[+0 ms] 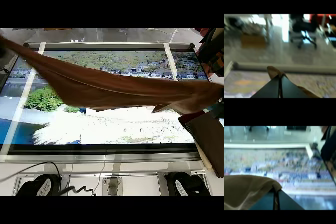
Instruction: Fold the clothes and pants, and hang the long-sleeved shirts on hangers.
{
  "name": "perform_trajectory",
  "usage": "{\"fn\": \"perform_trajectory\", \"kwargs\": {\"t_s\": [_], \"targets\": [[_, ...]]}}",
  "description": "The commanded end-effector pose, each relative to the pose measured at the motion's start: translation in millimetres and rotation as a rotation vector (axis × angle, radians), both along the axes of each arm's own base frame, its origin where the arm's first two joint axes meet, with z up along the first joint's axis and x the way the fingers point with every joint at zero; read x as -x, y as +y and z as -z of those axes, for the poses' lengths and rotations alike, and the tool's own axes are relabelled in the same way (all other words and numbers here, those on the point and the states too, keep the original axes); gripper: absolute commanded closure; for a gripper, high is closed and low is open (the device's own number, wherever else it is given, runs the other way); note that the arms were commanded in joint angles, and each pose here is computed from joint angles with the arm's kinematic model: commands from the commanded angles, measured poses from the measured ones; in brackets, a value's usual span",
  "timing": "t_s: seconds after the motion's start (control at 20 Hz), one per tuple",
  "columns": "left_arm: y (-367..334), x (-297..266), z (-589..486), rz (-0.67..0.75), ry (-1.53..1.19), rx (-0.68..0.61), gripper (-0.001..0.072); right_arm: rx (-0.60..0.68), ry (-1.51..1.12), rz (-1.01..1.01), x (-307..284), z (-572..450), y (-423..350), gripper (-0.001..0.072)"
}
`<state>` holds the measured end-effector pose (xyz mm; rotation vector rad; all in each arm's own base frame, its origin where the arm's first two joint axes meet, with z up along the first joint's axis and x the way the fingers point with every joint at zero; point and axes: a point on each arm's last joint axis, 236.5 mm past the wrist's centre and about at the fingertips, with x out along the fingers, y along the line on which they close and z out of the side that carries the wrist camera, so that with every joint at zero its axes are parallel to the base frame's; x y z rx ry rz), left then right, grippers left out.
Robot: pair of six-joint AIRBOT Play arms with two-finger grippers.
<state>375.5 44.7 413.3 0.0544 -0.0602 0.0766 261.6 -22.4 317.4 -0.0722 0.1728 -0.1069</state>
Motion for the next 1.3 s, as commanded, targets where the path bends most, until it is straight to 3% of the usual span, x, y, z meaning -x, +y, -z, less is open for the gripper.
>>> {"fn": "perform_trajectory", "kwargs": {"t_s": [0.0,0.2,0.35,0.55,0.7,1.0,1.25], "targets": [[9,103,-71,-0.110,-0.202,-0.080,0.0690,-0.014,-0.164,-0.019,14,-63,2,0.0698],[4,177,-106,-0.186,-0.341,-0.131,0.0690,-0.161,-0.223,-0.132,38,-99,28,0.0698],[10,187,-93,-0.240,-0.274,-0.166,0.0690,-0.229,-0.124,-0.185,41,-80,43,0.0699],[27,117,40,-0.177,0.232,0.008,0.0690,-0.214,0.279,-0.124,25,22,43,0.0699],[21,41,150,-0.028,0.504,0.119,0.0690,-0.210,0.570,-0.100,2,111,50,0.0699],[-16,-100,280,0.115,0.593,0.339,0.0690,-0.256,0.688,-0.117,-89,245,76,0.0699],[-45,-145,282,0.120,0.474,0.323,0.0689,-0.257,0.582,-0.125,-150,270,82,0.0699]]}}
